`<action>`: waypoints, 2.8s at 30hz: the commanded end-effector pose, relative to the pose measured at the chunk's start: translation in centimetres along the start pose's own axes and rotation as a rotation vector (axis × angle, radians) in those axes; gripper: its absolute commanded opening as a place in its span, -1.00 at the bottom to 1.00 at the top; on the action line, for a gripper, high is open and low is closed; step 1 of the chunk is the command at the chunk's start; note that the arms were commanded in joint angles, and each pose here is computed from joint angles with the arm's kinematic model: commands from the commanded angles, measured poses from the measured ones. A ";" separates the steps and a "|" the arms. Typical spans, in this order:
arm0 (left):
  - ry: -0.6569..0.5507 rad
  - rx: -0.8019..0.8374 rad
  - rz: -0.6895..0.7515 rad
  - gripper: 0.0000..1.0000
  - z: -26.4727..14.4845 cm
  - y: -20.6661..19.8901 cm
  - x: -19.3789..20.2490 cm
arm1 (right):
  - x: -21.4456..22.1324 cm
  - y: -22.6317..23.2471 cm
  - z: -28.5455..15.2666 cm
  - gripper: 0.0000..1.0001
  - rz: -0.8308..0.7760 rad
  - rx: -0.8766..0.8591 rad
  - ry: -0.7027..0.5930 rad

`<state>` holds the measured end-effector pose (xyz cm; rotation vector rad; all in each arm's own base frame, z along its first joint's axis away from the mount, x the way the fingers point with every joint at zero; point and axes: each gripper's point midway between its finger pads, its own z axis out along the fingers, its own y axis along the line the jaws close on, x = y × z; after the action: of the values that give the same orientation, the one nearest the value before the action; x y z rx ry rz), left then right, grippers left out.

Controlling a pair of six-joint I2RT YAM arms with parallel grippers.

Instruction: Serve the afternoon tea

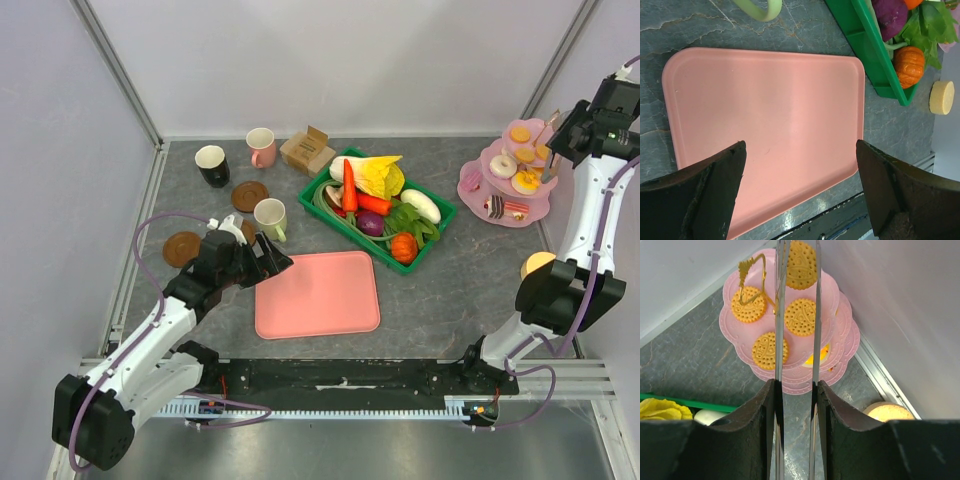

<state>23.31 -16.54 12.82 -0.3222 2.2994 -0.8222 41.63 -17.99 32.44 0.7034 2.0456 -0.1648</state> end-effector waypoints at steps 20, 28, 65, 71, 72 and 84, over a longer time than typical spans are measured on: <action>-0.021 0.033 0.022 0.92 -0.2 -0.6 -0.4 | 1.4 0.8 1.2 -0.03 -0.012 -0.066 0.016; -0.027 0.031 0.021 0.92 -0.3 -0.7 -0.5 | 1.6 0.7 1.4 0.11 -0.009 -0.064 0.018; -0.021 0.035 0.013 0.92 -0.6 -1.0 -0.5 | -2.4 11.2 -18.7 0.03 -0.002 -0.362 -0.348; -0.018 0.010 0.002 0.92 -1.2 -0.6 -0.4 | 10.6 20.4 -19.6 0.04 -0.251 -0.404 -0.181; -0.018 0.006 -0.001 0.92 -1.3 -0.5 -0.3 | 12.4 20.7 -19.4 0.04 -0.260 -0.378 -0.162; -0.024 -0.013 -0.020 0.92 -2.8 -0.2 -0.1 | 23.9 9.7 -17.3 0.03 -0.020 -0.109 -0.136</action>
<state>21.44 -15.53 13.23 -0.3333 2.3135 -0.8037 26.23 11.20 23.44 0.2903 2.1004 -0.0966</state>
